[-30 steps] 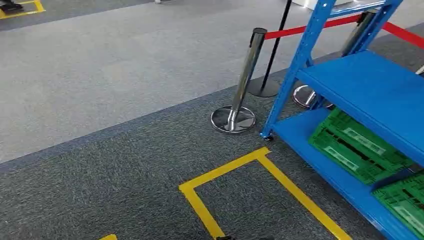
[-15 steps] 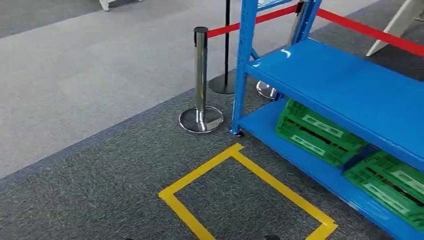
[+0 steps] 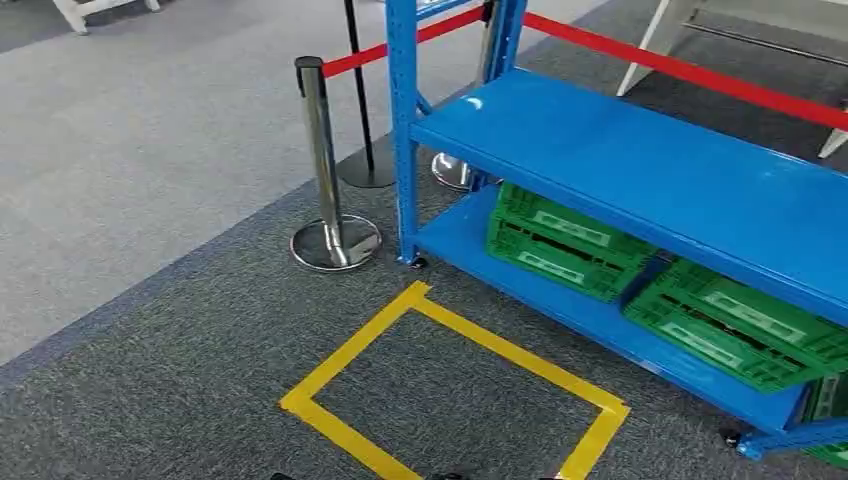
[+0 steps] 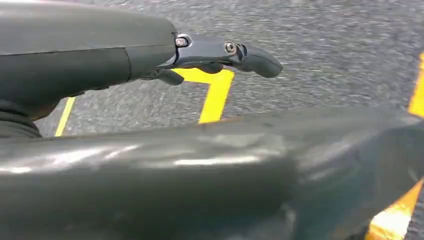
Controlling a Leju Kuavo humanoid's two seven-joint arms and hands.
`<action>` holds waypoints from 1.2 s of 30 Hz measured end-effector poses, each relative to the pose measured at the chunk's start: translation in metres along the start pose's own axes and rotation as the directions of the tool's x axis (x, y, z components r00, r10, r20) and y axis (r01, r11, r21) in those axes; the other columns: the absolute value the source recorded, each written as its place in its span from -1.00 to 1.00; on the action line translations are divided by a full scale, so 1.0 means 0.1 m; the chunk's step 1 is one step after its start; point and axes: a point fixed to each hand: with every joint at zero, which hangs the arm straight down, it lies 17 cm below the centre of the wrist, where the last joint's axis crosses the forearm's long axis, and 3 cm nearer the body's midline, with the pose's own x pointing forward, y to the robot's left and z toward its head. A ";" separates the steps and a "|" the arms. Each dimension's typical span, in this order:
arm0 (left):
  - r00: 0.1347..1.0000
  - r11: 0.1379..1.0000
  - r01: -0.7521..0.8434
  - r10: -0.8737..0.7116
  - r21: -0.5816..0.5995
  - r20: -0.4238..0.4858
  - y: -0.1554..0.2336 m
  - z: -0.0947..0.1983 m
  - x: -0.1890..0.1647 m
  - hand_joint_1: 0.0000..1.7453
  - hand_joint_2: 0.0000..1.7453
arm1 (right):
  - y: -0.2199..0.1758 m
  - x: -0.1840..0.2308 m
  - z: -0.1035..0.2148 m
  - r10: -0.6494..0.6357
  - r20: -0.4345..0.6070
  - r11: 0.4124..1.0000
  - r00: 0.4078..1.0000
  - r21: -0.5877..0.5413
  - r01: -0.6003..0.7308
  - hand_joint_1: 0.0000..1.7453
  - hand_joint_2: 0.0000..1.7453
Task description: Take the parts from the cabinet and place them on the table.
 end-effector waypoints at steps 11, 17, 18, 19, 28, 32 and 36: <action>0.998 0.998 -0.062 0.062 0.002 0.002 -0.01 0.00 0.06 -1.00 -1.00 | 0.02 0.09 0.01 0.041 0.038 0.999 0.998 0.012 -0.042 -1.00 -1.00; 0.996 0.997 -0.079 0.079 0.001 -0.052 0.00 0.00 -0.07 -1.00 -1.00 | 0.08 0.13 0.03 0.059 0.065 0.997 0.996 0.040 -0.061 -1.00 -1.00; 0.995 0.997 -0.080 0.080 0.002 -0.052 0.00 0.00 -0.07 -1.00 -1.00 | 0.08 0.14 0.03 0.059 0.065 0.997 0.996 0.041 -0.062 -1.00 -1.00; 0.995 0.997 -0.080 0.080 0.003 -0.054 0.01 0.00 -0.07 -1.00 -1.00 | 0.09 0.13 0.03 0.060 0.065 0.997 0.996 0.044 -0.063 -1.00 -1.00; 0.993 0.995 -0.103 0.103 0.009 -0.052 0.02 -0.01 -0.08 -1.00 -1.00 | 0.12 0.11 0.03 0.077 0.054 0.995 0.996 0.059 -0.081 -1.00 -1.00; 0.994 0.995 -0.102 0.103 0.006 -0.047 0.02 -0.01 -0.07 -1.00 -1.00 | 0.10 0.09 0.03 0.082 0.052 0.995 0.995 0.059 -0.085 -1.00 -1.00; 0.994 0.995 -0.099 0.099 0.009 -0.048 0.04 -0.02 -0.08 -1.00 -1.00 | 0.13 0.12 0.04 0.085 0.057 0.994 0.995 0.070 -0.089 -1.00 -1.00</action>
